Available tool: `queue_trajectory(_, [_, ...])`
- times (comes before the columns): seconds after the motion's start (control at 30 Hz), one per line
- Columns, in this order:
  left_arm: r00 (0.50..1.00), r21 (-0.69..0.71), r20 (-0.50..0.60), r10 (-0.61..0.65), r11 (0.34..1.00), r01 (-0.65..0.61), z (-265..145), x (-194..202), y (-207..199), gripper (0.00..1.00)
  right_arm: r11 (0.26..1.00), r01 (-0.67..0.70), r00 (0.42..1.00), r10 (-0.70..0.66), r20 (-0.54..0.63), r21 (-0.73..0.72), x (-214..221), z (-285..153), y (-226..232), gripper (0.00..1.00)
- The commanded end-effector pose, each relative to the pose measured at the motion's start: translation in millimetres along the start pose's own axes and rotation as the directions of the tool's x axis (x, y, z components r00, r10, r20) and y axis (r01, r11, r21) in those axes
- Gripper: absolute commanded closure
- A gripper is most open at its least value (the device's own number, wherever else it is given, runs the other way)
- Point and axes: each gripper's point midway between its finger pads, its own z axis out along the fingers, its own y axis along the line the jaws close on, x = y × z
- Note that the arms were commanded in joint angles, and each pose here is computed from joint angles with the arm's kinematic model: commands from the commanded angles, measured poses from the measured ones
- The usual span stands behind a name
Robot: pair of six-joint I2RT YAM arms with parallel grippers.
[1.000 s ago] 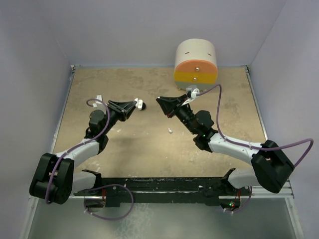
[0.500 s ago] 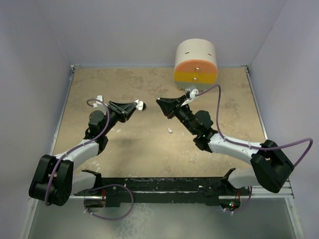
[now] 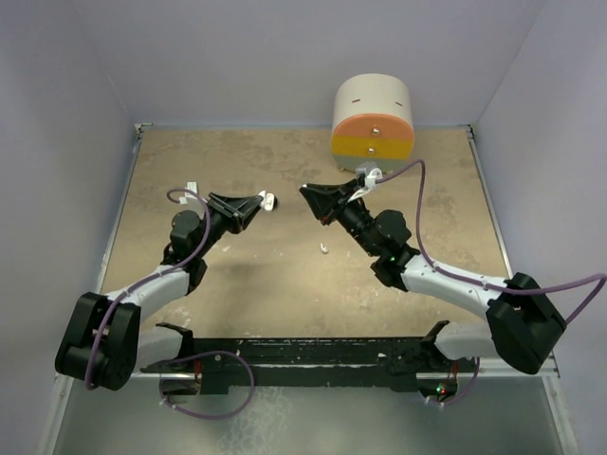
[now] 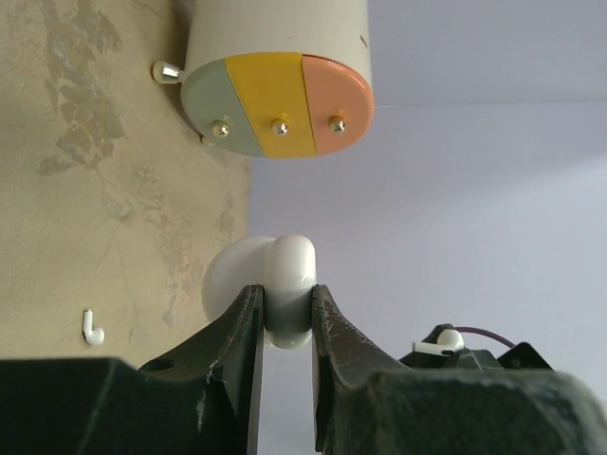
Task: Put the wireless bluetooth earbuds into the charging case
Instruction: Place the earbud in the charging case.
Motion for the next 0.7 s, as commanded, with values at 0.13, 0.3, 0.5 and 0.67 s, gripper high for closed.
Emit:
queue_trajectory(0.13, [1.0,0.11,0.0,0.016,0.994,-0.016,-1,2,-21,1.0,0.988,0.062,0.996,-0.053,0.071,-0.141,-24,0,27,1.0])
queue_trajectory(0.3, [1.0,0.096,0.001,0.021,0.995,-0.021,-3,3,-14,1.0,0.992,0.065,0.997,-0.06,0.048,-0.104,-16,5,19,1.0])
queue_trajectory(0.5, [1.0,0.099,-0.013,0.009,0.995,-0.008,0,5,-10,1.0,0.994,0.064,0.998,-0.062,0.027,-0.091,-7,7,14,1.0])
queue_trajectory(0.67, [1.0,0.102,-0.016,0.001,0.995,0.0,-1,5,-8,1.0,0.994,0.061,0.998,-0.06,0.023,-0.088,-6,7,14,1.0])
